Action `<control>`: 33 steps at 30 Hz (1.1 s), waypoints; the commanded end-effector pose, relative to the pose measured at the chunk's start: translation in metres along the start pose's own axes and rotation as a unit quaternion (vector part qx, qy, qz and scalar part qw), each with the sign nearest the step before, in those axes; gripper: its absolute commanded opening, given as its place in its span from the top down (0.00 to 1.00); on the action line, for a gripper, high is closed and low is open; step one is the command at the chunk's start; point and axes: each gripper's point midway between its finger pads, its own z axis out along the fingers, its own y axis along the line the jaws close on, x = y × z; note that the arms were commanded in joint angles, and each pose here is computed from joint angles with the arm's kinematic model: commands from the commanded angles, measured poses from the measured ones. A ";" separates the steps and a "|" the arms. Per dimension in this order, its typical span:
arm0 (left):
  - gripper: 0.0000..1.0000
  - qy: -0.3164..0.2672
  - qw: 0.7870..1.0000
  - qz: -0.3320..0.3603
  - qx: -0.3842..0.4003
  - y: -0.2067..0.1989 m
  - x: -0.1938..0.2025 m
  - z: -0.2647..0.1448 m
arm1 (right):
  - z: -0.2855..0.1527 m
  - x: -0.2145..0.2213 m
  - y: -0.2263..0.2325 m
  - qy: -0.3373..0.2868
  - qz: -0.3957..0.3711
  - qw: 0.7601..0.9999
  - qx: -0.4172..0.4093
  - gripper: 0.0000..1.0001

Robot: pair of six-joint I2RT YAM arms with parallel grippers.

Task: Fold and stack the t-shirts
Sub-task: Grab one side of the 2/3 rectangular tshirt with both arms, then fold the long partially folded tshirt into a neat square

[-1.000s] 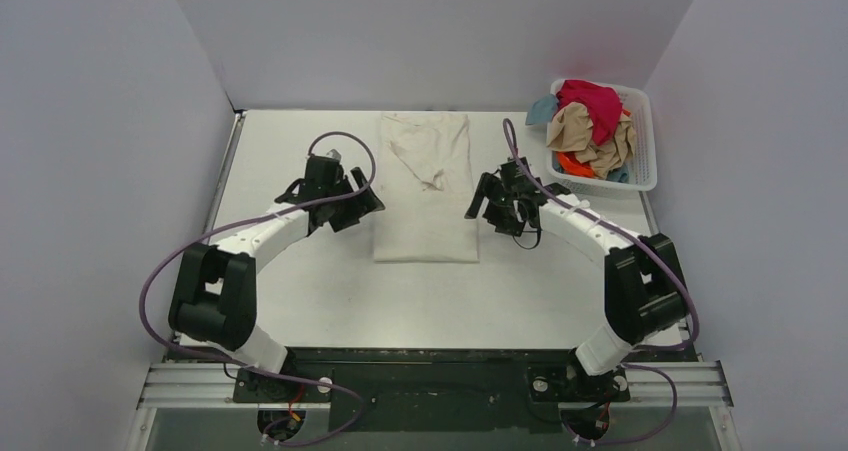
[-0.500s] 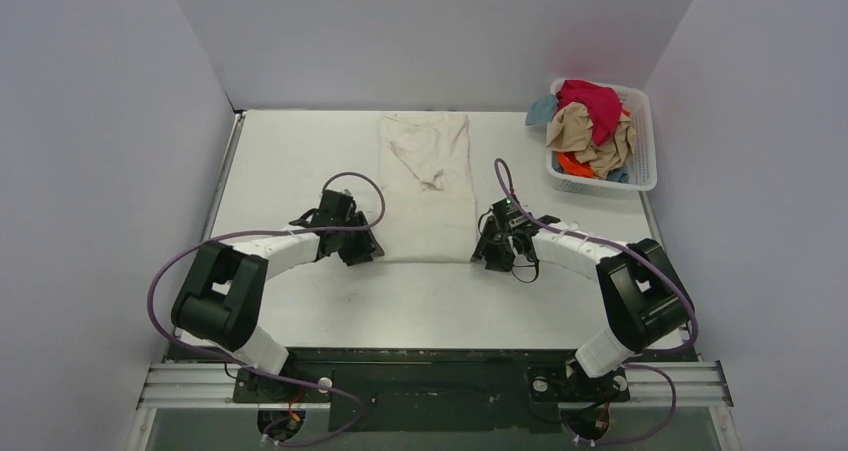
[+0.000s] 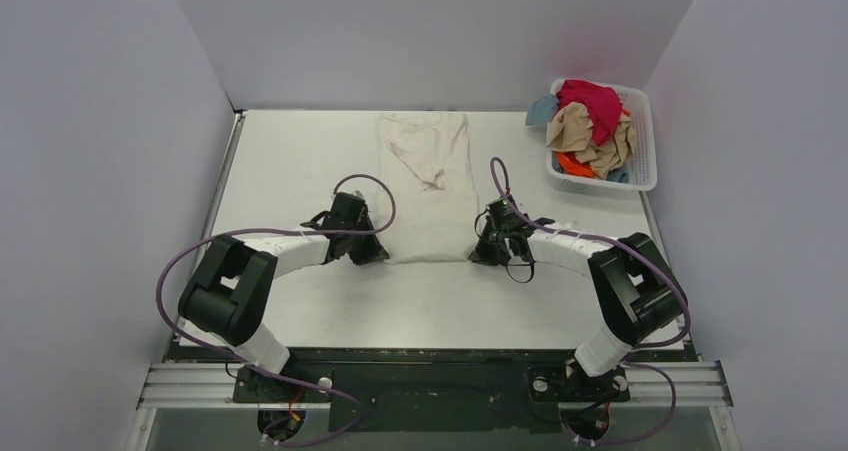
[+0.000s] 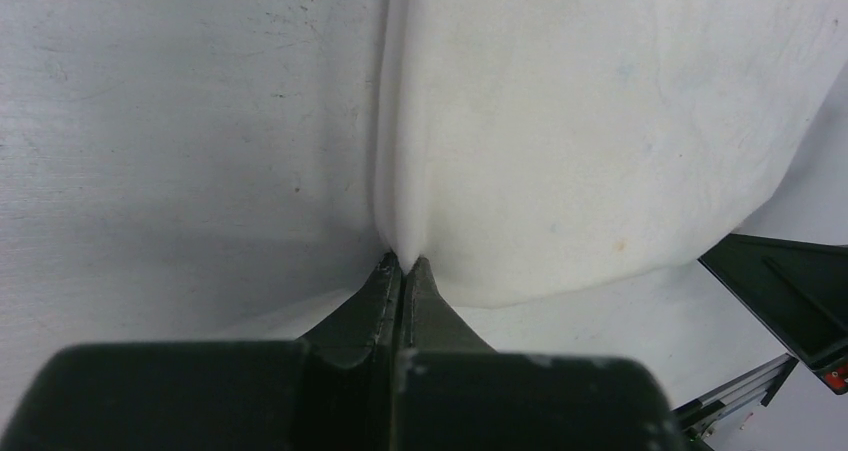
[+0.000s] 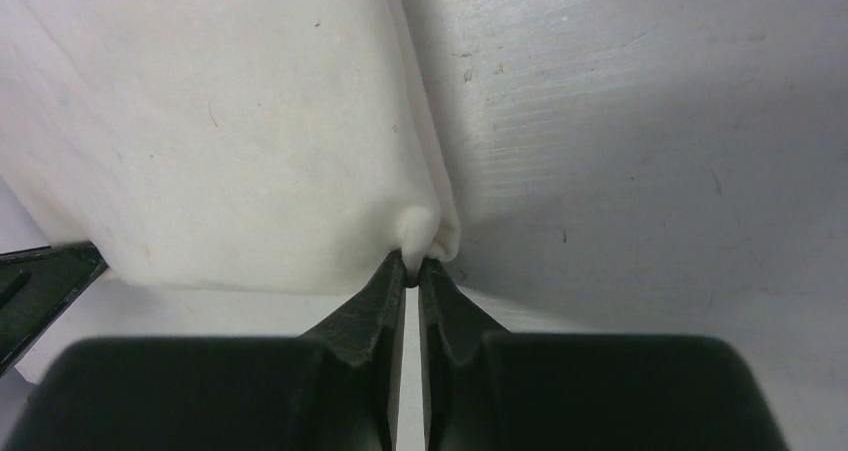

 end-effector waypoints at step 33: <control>1.00 -0.117 0.989 0.024 0.082 -0.024 0.046 -0.208 | -0.192 0.065 0.030 -0.033 -0.163 0.983 -0.078 1.00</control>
